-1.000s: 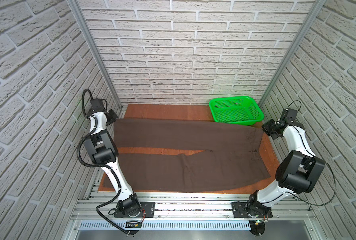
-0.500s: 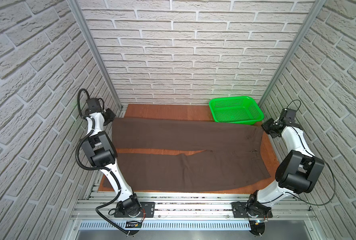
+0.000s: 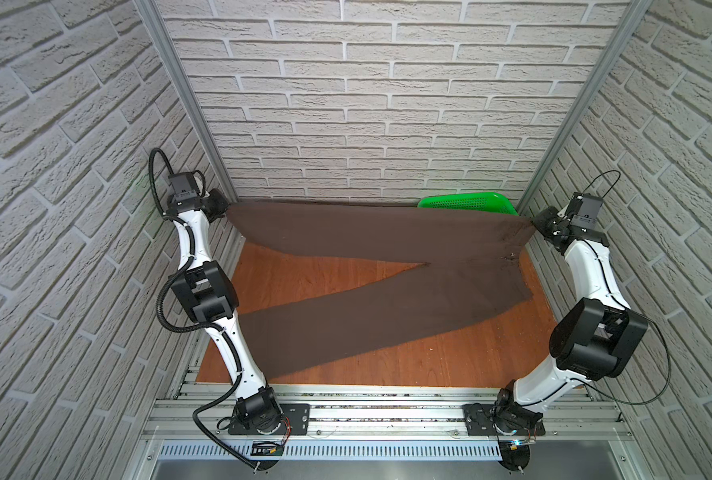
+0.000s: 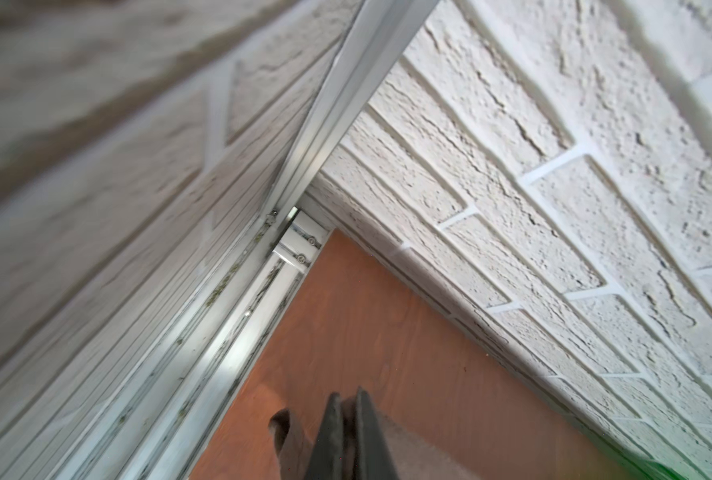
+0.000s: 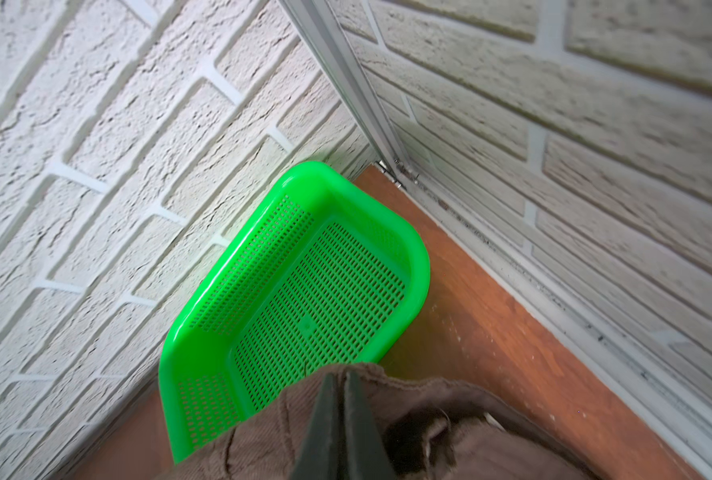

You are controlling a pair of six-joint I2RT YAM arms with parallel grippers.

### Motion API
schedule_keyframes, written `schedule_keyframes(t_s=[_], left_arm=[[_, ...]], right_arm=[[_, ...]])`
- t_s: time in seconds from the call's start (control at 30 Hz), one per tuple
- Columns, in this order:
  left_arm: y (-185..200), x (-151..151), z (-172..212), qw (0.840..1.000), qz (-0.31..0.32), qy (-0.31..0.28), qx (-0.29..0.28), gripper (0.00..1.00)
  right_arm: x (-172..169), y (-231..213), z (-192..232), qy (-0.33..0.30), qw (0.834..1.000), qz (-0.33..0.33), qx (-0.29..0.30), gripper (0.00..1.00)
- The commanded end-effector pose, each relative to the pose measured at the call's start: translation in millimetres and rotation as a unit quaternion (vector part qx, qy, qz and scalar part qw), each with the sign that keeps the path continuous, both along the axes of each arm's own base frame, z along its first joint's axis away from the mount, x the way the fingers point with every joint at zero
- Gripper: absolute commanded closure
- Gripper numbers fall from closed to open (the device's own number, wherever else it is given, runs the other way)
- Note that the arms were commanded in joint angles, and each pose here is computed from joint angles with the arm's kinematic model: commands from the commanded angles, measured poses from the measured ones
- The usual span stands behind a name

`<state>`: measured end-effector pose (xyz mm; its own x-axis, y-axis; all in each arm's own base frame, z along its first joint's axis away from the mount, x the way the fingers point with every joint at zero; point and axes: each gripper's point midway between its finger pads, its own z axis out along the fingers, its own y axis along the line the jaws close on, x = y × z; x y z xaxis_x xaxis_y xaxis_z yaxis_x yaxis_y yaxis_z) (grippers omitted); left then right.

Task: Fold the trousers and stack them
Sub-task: 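Swing the hem toward the robot with the left gripper while the right holds the waistband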

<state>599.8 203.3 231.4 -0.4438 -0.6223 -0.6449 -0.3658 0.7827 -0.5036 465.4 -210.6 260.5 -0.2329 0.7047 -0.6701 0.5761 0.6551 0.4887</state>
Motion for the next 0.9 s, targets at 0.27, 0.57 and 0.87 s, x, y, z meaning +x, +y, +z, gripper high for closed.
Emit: schedule_keyframes(t_s=[0.27,0.57,0.87], left_arm=[[19,-40,1,0.998,0.052,-0.033,-0.007,1.00],[12,-141,-13,0.993,0.103,-0.054,-0.030,1.00],[3,-228,-10,0.984,0.157,-0.073,-0.047,1.00]], right_arm=[[6,-33,-11,0.021,0.996,-0.026,-0.082,0.94],[-8,-43,-33,0.071,0.990,-0.035,-0.113,0.94],[-13,-40,-63,0.079,0.990,-0.035,-0.109,0.94]])
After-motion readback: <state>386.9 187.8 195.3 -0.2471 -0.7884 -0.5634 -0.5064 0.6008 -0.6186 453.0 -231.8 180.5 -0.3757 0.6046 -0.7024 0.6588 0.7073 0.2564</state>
